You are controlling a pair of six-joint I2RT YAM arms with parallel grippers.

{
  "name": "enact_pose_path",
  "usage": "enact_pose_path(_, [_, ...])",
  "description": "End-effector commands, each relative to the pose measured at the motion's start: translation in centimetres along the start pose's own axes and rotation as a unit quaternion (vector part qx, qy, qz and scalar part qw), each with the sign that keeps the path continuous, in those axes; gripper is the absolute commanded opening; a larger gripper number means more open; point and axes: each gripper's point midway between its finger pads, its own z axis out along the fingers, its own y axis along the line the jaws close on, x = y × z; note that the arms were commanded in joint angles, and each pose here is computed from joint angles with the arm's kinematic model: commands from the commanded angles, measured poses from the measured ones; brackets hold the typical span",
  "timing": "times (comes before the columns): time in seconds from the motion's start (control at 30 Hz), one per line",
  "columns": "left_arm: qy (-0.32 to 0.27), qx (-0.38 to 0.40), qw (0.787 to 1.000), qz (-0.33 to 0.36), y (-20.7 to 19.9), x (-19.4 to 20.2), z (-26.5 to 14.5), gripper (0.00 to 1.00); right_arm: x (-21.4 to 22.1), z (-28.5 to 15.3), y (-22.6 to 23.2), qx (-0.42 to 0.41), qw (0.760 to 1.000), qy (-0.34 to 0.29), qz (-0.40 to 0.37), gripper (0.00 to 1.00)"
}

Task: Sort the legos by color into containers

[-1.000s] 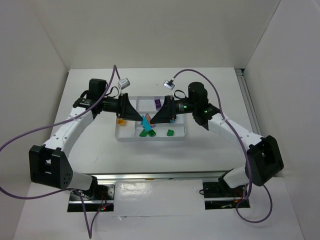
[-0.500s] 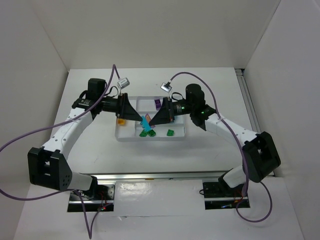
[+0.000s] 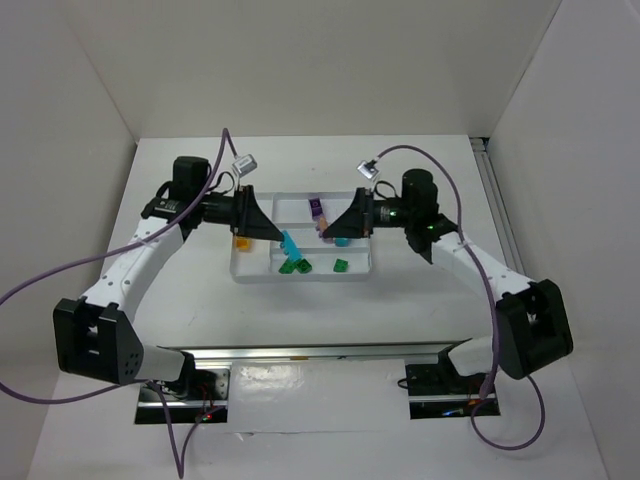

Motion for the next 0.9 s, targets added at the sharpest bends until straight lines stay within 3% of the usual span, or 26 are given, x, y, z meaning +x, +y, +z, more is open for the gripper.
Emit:
enact_pose_path(0.0, [-0.008,0.014,0.999,0.033,-1.3,-0.3,-0.7,0.00,-2.0,-3.2,-1.6,0.050,0.997,-0.053,-0.012,0.00])
enact_pose_path(0.13, [-0.018,-0.001,1.000,0.022,-0.5,-0.5,-1.1,0.00,-2.3,-4.4,-4.9,0.143,0.987,-0.066,0.018,0.00])
enact_pose_path(0.17, [-0.030,-0.019,0.999,0.017,0.2,-0.9,-1.3,0.00,-4.1,-4.7,-5.3,0.175,0.982,-0.077,-0.007,0.00])
enact_pose_path(0.23, [-0.044,-0.059,0.997,-0.021,1.9,-1.1,-1.6,0.00,-4.0,-4.2,-9.3,0.294,0.954,-0.065,0.012,0.00])
enact_pose_path(0.27, [-0.057,-0.108,0.992,-0.041,3.9,-1.6,-1.7,0.00,-6.2,-4.1,-9.1,0.331,0.940,-0.082,-0.010,0.00])
enact_pose_path(0.3, [-0.062,-0.141,0.987,-0.052,5.0,-1.6,-2.0,0.00,-7.0,-4.4,-10.7,0.401,0.910,-0.101,-0.020,0.00])
enact_pose_path(0.4, [-0.075,-0.240,0.963,-0.095,8.0,-1.6,-3.1,0.00,-8.2,-4.3,-13.5,0.488,0.865,-0.110,-0.028,0.00])
enact_pose_path(0.43, [-0.077,-0.261,0.957,-0.102,8.7,-1.4,-3.5,0.00,-9.0,-5.4,-14.8,0.527,0.839,-0.128,-0.033,0.00])
enact_pose_path(0.57, [-0.097,-0.306,0.943,-0.082,8.6,-2.1,-4.4,0.00,-8.6,-4.4,-19.4,0.579,0.808,-0.107,-0.027,0.00])
enact_pose_path(0.87, [-0.095,-0.336,0.933,-0.084,8.6,-1.4,-4.8,0.00,-8.6,-2.7,-24.5,0.616,0.782,-0.091,-0.039,0.01])
